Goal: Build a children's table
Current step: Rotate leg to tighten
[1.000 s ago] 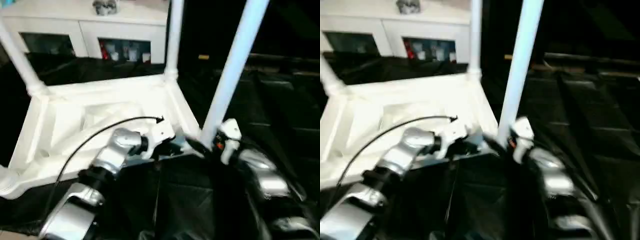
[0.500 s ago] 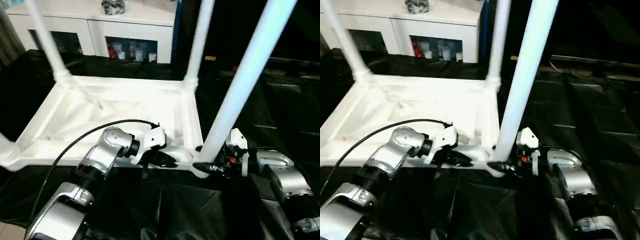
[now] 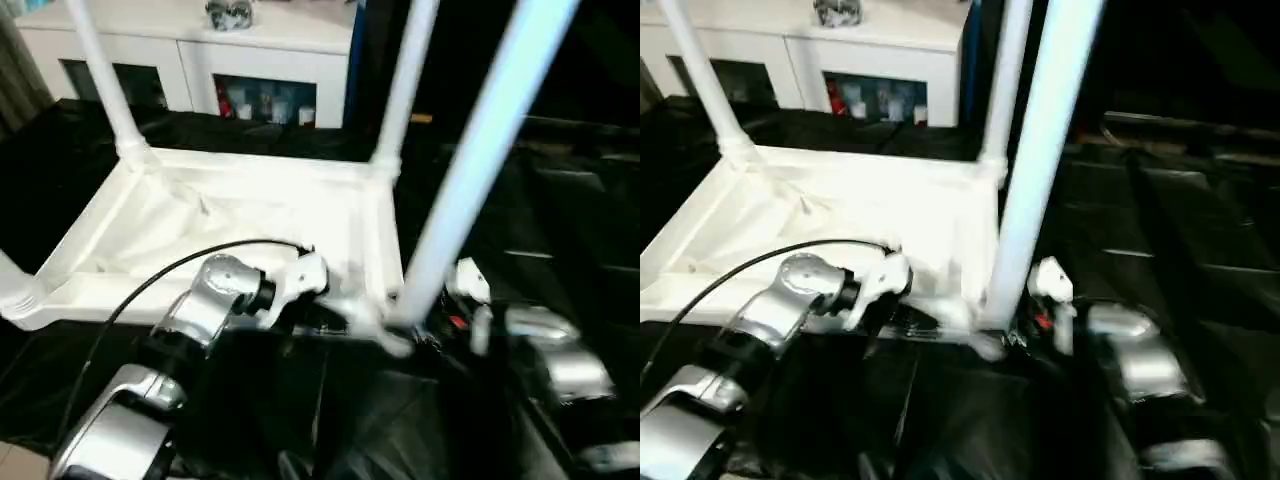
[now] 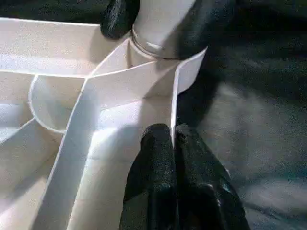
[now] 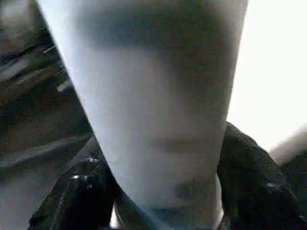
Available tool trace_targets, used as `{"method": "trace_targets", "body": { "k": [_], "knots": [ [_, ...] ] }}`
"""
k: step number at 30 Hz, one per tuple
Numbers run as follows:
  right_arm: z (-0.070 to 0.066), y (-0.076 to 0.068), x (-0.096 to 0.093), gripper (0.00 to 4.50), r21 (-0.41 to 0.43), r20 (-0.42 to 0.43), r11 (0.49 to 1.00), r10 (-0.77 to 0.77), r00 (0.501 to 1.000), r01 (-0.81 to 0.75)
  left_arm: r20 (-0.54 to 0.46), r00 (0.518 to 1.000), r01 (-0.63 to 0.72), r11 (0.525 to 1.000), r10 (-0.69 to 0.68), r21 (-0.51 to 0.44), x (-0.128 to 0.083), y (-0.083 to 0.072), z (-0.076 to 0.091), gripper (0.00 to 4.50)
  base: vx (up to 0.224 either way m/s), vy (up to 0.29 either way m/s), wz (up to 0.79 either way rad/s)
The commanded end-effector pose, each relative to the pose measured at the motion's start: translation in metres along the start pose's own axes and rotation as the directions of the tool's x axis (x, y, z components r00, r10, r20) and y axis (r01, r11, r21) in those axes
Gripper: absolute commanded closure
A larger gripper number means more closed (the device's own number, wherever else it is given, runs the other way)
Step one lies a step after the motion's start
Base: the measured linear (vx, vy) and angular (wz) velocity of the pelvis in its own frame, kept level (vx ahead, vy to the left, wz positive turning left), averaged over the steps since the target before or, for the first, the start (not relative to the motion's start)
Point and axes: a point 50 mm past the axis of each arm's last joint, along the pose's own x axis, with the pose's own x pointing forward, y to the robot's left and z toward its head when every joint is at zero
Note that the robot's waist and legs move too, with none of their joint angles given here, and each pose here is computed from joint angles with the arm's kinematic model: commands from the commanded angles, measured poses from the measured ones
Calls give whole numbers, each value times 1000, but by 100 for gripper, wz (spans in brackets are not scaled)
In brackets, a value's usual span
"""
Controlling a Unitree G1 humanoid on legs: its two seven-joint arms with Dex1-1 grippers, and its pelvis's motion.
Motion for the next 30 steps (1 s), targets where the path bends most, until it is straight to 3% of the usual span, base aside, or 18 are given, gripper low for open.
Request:
{"method": "trace_targets", "body": {
  "k": [1,7,8,11,13,16,18,23,28,29,30],
  "knots": [
    [-19,10,18,201,78,-42,995,-65,997,68,67,992,-107,994,105,23,14,8,26,450,0,0,0],
    [-23,9,33,201,93,-20,954,-283,959,284,73,979,-191,982,191,-3,30,7,34,450,0,0,0],
    [-24,10,37,201,131,-17,937,-326,945,325,83,976,-199,980,199,-13,34,5,37,450,0,0,0],
    [-25,12,41,201,150,-13,926,-350,937,347,92,974,-204,979,205,-20,37,4,40,450,0,0,0],
    [-21,15,46,131,132,18,927,-357,934,352,104,978,-180,984,179,-6,40,0,41,450,0,0,0],
    [-18,15,45,125,118,36,937,-335,941,329,109,982,-158,987,156,8,38,-1,40,450,0,0,0],
    [-15,13,41,95,92,43,951,-301,953,296,109,986,-132,991,129,25,33,-1,37,450,0,0,0],
    [-11,13,28,95,-38,5,988,-148,989,148,92,996,-29,997,23,71,20,-4,30,450,0,0,0],
    [-11,18,21,95,-76,-27,997,-7,1000,5,73,996,39,995,-46,88,13,-7,26,450,0,0,0],
    [-12,22,14,109,-86,-57,991,96,994,-101,49,996,68,993,-73,95,9,-7,22,450,0,0,0],
    [-12,22,14,120,-86,-57,991,96,994,-101,49,996,68,993,-73,95,9,-7,22,450,0,0,0]
  ]
}}
